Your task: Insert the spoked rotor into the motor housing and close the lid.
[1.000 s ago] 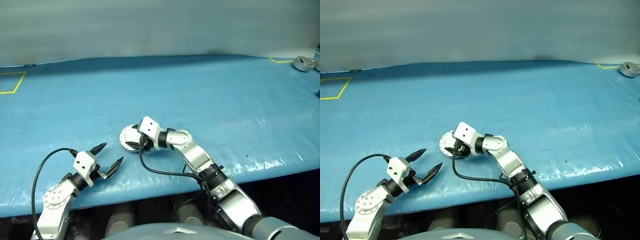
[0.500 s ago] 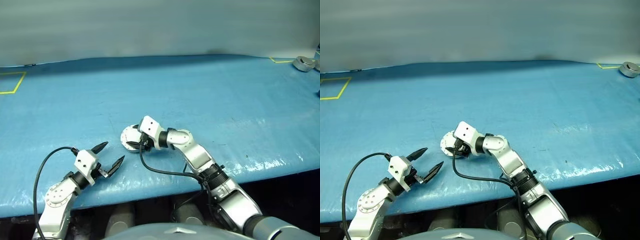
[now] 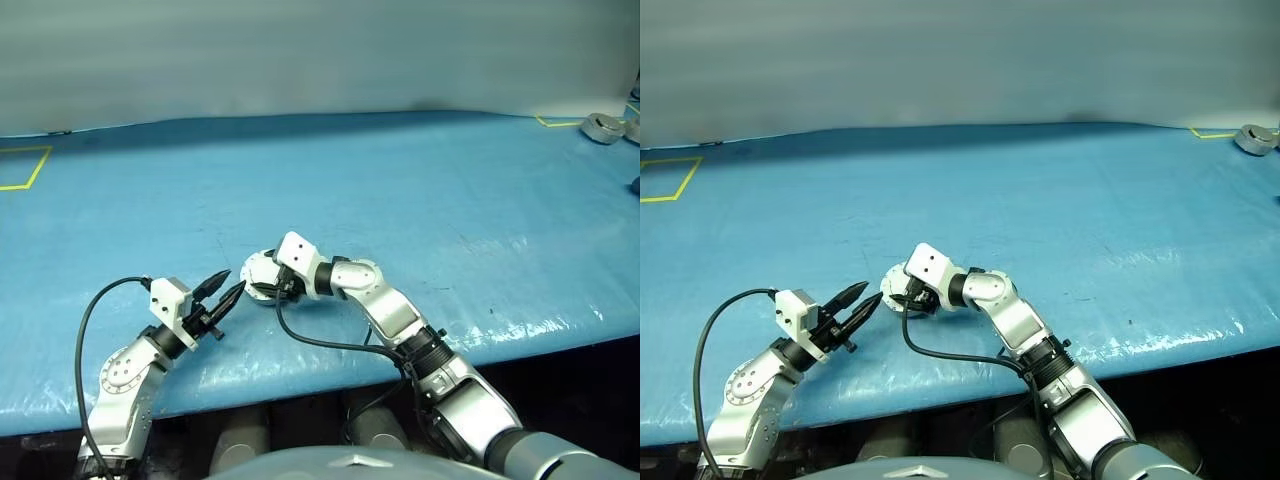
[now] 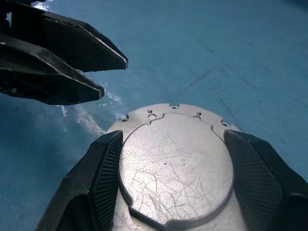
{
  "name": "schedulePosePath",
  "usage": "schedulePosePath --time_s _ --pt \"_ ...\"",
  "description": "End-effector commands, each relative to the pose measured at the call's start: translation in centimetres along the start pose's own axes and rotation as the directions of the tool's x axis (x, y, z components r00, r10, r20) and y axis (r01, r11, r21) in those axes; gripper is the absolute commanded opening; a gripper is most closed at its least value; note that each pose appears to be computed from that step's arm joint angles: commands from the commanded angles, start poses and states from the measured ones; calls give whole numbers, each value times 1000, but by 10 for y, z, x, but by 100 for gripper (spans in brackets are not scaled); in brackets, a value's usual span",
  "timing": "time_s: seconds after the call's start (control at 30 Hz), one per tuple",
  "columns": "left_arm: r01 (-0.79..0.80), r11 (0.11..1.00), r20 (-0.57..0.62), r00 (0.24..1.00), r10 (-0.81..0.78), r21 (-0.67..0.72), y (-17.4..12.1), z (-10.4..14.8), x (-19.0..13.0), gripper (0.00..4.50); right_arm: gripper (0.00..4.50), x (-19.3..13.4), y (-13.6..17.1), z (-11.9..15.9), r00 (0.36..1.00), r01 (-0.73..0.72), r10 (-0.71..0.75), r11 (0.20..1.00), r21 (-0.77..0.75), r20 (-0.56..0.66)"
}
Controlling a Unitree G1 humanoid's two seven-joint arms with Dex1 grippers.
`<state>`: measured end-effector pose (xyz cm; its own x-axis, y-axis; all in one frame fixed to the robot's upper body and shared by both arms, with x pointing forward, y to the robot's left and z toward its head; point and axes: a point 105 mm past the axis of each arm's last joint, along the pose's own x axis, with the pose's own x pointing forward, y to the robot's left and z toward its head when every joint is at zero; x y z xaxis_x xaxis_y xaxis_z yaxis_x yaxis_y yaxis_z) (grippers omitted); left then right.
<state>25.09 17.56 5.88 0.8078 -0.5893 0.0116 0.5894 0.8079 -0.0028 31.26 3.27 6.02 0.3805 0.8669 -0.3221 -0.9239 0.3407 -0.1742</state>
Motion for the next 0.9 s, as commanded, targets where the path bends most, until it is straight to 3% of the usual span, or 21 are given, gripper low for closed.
schedulePosePath --time_s 0.03,0.17,0.5,0.7,0.83,0.9 --pt "11 1000 18 1000 -11 13 1 7 5 106 301 -9 -3 -54 979 57 -43 996 67 -199" --pt "23 1000 -8 1000 -23 14 0 2 11 4 301 -9 -3 -54 979 60 -46 996 67 -197" --pt "48 998 -170 985 -39 51 -4 -27 19 4 301 -11 -4 -53 979 70 -57 995 65 -193" --pt "53 998 -194 980 -44 38 -8 -35 21 4 301 -14 -7 -52 978 95 -81 993 66 -191" --pt "69 997 -186 981 -61 38 -11 -35 24 4 301 -18 -9 -37 990 82 -73 994 76 -118" --pt "73 997 -184 981 -65 38 -12 -36 25 0 374 -23 -10 -28 993 89 -84 994 65 -84"
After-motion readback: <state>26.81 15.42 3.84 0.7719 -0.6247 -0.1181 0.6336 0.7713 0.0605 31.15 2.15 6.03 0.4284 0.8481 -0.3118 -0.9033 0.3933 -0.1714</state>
